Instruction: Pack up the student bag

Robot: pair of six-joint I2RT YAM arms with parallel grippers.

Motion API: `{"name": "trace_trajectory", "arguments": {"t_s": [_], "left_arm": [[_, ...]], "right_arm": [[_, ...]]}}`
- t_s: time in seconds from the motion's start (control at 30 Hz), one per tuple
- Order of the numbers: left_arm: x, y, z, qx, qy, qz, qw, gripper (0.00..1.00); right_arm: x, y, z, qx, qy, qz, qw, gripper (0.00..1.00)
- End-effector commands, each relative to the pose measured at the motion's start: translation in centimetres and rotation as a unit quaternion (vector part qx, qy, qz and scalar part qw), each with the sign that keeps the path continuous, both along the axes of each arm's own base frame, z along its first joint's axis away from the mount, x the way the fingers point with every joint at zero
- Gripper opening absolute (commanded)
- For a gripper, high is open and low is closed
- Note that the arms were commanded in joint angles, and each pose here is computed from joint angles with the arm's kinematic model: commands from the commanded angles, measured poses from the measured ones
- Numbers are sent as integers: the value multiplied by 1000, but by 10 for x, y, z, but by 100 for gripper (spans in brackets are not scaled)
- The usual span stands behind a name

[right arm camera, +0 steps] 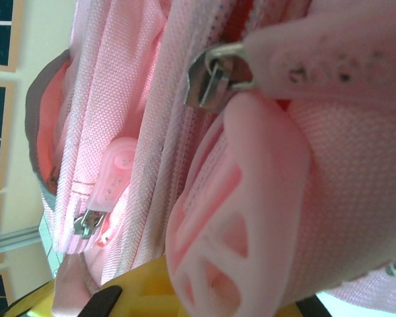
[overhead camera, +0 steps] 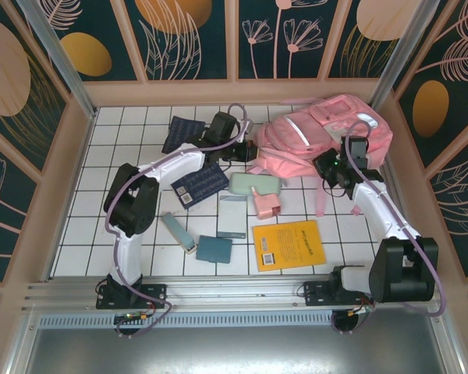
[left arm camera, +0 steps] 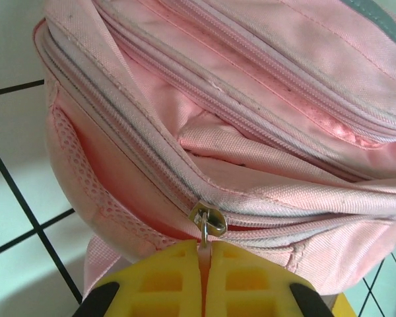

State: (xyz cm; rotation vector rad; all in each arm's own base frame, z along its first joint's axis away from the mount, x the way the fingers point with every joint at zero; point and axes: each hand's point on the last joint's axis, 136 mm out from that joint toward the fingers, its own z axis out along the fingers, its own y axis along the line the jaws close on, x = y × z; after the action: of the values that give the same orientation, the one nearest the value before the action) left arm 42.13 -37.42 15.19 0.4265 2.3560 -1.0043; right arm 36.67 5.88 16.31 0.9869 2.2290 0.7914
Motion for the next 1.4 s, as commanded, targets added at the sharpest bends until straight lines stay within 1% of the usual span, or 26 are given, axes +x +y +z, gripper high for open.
{"name": "trace_trajectory", "arguments": {"t_s": [0.0, 0.2, 0.23, 0.27, 0.43, 0.5, 0.53, 0.67, 0.7, 0.73, 0.77, 0.83, 0.87, 0.9, 1.0, 1.1, 1.17, 1.2, 1.3, 1.37], "left_arm": [[5, 25, 67, -50, -50, 34, 997, 0], [-22, 32, 104, -99, -64, 27, 993, 0], [-26, 31, 104, -101, -61, 24, 993, 0], [-33, 32, 117, -109, -71, 20, 991, 0], [-55, 23, 128, -118, -70, -3, 991, 0], [-63, 16, 133, -124, -72, -13, 990, 0], [-66, 13, 136, -126, -72, -17, 989, 0], [-73, -1, 140, -145, -62, -25, 987, 0], [-72, -4, 140, -148, -61, -25, 987, 0], [-72, -7, 139, -150, -59, -26, 987, 0], [-72, -11, 139, -151, -58, -28, 986, 0], [-70, -18, 137, -152, -54, -30, 986, 0], [-69, -21, 142, -156, -57, -30, 986, 0], [-65, -26, 132, -152, -47, -29, 987, 0], [-64, -35, 135, -157, -47, -33, 986, 0], [-67, -46, 134, -157, -43, -42, 986, 0], [-68, -51, 134, -158, -42, -46, 985, 0], [-70, -54, 134, -159, -41, -48, 985, 0], [-72, -59, 132, -158, -39, -51, 985, 0], [-74, -61, 132, -157, -39, -52, 985, 0]], "right_arm": [[23, -24, 17, -43, -45, -29, 998, 5], [47, -2, 25, -25, -60, 20, 998, 7], [51, 2, 25, -24, -62, 28, 997, 8], [55, 6, 26, -23, -63, 38, 997, 9], [72, 20, 29, -8, -70, 71, 995, 15], [78, 23, 26, -12, -65, 77, 995, 20], [80, 20, 23, -18, -58, 72, 996, 24], [77, 5, 22, -49, -32, 35, 998, 61], [72, 0, 24, -55, -27, 22, 998, 69], [68, -4, 27, -60, -25, 13, 998, 74], [62, -7, 31, -64, -23, 5, 998, 77], [51, -9, 41, -60, -26, -5, 998, 78], [44, -10, 45, -53, -24, -13, 998, 77], [37, -9, 48, -43, -20, -20, 999, 73], [18, -4, 63, -7, -22, -34, 999, 65], [6, 11, 83, 28, -40, -33, 998, 60], [-1, 29, 89, 62, -41, -25, 997, 60], [-3, 42, 92, 82, -39, -17, 996, 62], [-12, 69, 91, 115, -16, -6, 993, 70], [-18, 80, 87, 142, -2, -1, 990, 72]]}}
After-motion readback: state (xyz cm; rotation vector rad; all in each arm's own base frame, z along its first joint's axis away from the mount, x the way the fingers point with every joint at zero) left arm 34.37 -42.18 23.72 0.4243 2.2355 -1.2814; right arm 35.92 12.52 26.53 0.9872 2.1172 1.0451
